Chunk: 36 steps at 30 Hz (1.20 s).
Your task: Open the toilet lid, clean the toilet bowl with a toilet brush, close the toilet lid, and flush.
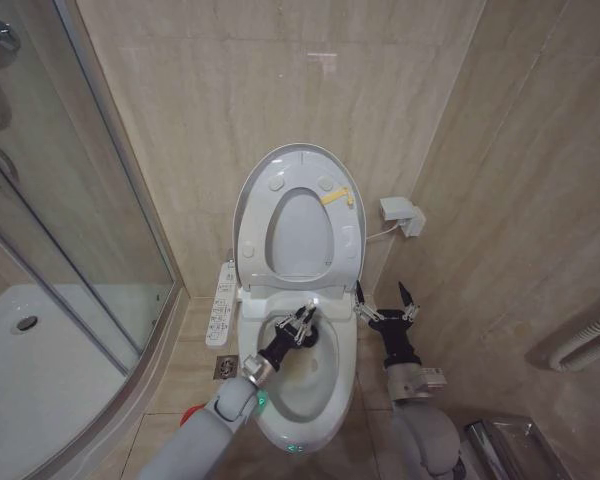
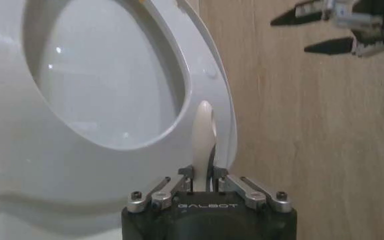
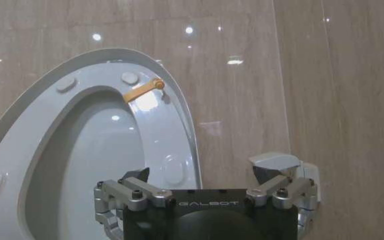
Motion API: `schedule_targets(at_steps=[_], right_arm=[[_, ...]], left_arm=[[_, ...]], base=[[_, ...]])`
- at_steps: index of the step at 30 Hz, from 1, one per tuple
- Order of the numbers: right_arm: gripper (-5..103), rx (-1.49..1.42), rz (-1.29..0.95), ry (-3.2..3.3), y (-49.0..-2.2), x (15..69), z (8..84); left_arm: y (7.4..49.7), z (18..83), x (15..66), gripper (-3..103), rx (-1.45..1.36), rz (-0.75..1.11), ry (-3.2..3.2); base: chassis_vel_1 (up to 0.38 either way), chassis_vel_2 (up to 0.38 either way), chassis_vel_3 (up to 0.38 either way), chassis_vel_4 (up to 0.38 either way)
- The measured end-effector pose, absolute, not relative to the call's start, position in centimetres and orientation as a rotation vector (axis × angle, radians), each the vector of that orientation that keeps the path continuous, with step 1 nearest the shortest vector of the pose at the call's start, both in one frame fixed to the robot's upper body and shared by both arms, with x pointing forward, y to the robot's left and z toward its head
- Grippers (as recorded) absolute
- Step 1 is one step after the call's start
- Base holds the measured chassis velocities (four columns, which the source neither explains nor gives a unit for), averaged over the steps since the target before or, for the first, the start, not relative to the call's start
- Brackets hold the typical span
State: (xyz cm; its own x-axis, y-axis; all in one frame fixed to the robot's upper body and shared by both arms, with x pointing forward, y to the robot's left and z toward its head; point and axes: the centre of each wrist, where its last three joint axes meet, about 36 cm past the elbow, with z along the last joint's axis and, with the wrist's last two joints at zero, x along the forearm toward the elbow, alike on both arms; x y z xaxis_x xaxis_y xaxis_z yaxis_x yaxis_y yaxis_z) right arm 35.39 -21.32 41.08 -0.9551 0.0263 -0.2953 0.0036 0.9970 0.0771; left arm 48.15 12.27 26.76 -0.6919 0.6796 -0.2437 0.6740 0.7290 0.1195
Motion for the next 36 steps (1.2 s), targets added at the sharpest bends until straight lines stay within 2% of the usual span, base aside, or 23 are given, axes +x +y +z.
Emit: schedule_targets(at_steps=[12,16,22,25,36], right_arm=[[100,0.022,0.109,2.839,-21.3,35.4,41.1],[100,0.022,0.109,2.839,-21.3,35.4,41.1],[100,0.022,0.109,2.839,-21.3,35.4,41.1],[100,0.022,0.109,2.839,-21.3,35.4,41.1],[100,0.022,0.109,2.839,-21.3,35.4,41.1]], left_arm=[[10.0,23.4,47.5,18,1.109,-0.028,2.704],[11.5,22.1,48.1,18,1.094,0.008,2.723],[15.8,20.8,49.5,18,1.051,0.108,2.761],[16.2,20.9,49.8,18,1.042,0.119,2.757],[10.7,25.0,48.1,18,1.074,-0.009,2.647]], base=[[0.000,0.000,0.000,0.000],[0.000,0.000,0.000,0.000],[0.000,0.000,0.000,0.000],[0.000,0.000,0.000,0.000],[0.000,0.000,0.000,0.000]])
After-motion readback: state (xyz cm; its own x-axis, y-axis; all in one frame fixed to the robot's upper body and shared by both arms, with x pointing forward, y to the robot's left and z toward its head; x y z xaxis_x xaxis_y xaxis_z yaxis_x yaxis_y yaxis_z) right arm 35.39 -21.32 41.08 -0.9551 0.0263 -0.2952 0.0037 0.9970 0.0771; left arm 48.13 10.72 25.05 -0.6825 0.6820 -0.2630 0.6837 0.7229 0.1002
